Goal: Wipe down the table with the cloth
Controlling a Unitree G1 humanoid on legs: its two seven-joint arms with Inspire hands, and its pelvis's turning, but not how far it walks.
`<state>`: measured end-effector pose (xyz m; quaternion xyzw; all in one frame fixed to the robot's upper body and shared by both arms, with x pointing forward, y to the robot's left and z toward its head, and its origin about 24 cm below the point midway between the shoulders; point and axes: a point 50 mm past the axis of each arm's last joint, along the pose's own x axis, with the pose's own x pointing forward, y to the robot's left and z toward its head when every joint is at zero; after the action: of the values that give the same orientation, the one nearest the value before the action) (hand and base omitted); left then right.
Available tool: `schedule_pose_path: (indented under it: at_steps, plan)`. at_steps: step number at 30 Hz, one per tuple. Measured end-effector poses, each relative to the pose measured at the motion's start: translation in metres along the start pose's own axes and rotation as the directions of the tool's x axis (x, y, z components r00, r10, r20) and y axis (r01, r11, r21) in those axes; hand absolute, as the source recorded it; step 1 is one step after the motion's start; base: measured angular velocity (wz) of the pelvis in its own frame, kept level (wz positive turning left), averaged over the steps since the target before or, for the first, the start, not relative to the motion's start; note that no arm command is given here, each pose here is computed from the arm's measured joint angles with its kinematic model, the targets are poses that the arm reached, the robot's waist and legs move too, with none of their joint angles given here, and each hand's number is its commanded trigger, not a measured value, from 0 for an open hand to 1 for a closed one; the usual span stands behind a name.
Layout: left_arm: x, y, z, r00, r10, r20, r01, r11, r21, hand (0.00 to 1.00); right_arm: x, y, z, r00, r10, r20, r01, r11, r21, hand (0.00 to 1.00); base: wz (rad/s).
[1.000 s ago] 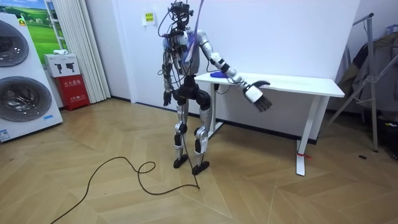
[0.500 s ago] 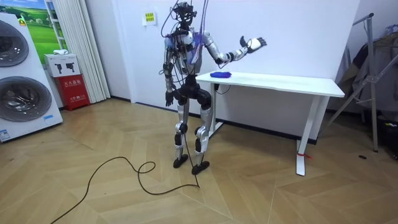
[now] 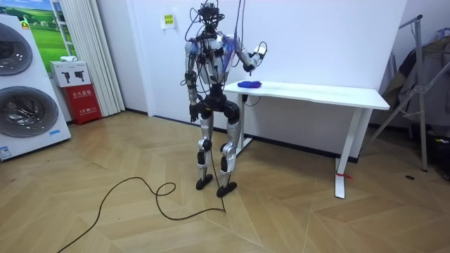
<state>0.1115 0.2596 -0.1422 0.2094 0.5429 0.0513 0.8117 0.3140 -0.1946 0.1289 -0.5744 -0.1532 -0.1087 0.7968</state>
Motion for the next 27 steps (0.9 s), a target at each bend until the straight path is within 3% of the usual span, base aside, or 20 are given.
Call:
schedule_pose_path:
  at_steps: [8,11,13,15,27]
  plan:
    - [0.001,-0.003,0.011,0.999,-0.025,0.039,0.023,0.999,0.042,0.00,-0.015,0.044,0.021,0.961,0.262,0.084,-0.255,0.963,-0.083,0.00,0.05]
    - [0.001,0.002,0.015,0.999,-0.012,0.049,0.010,0.999,0.040,0.00,-0.015,0.052,0.032,0.946,0.304,0.117,-0.293,0.951,-0.101,0.00,-0.10]
    - [0.001,-0.004,0.015,0.998,-0.038,0.051,0.035,0.998,0.055,0.00,-0.019,0.060,0.030,0.934,0.345,0.091,-0.335,0.935,-0.113,0.00,0.62]
    - [0.002,-0.006,0.033,0.994,-0.057,0.097,0.048,0.995,0.090,0.00,-0.022,0.070,0.018,0.922,0.386,0.021,-0.381,0.917,-0.117,0.00,0.53]
    - [0.001,-0.010,0.017,0.997,-0.063,0.050,0.062,0.998,0.032,0.00,-0.039,0.091,-0.008,0.859,0.503,-0.092,-0.512,0.844,-0.161,0.00,0.06]
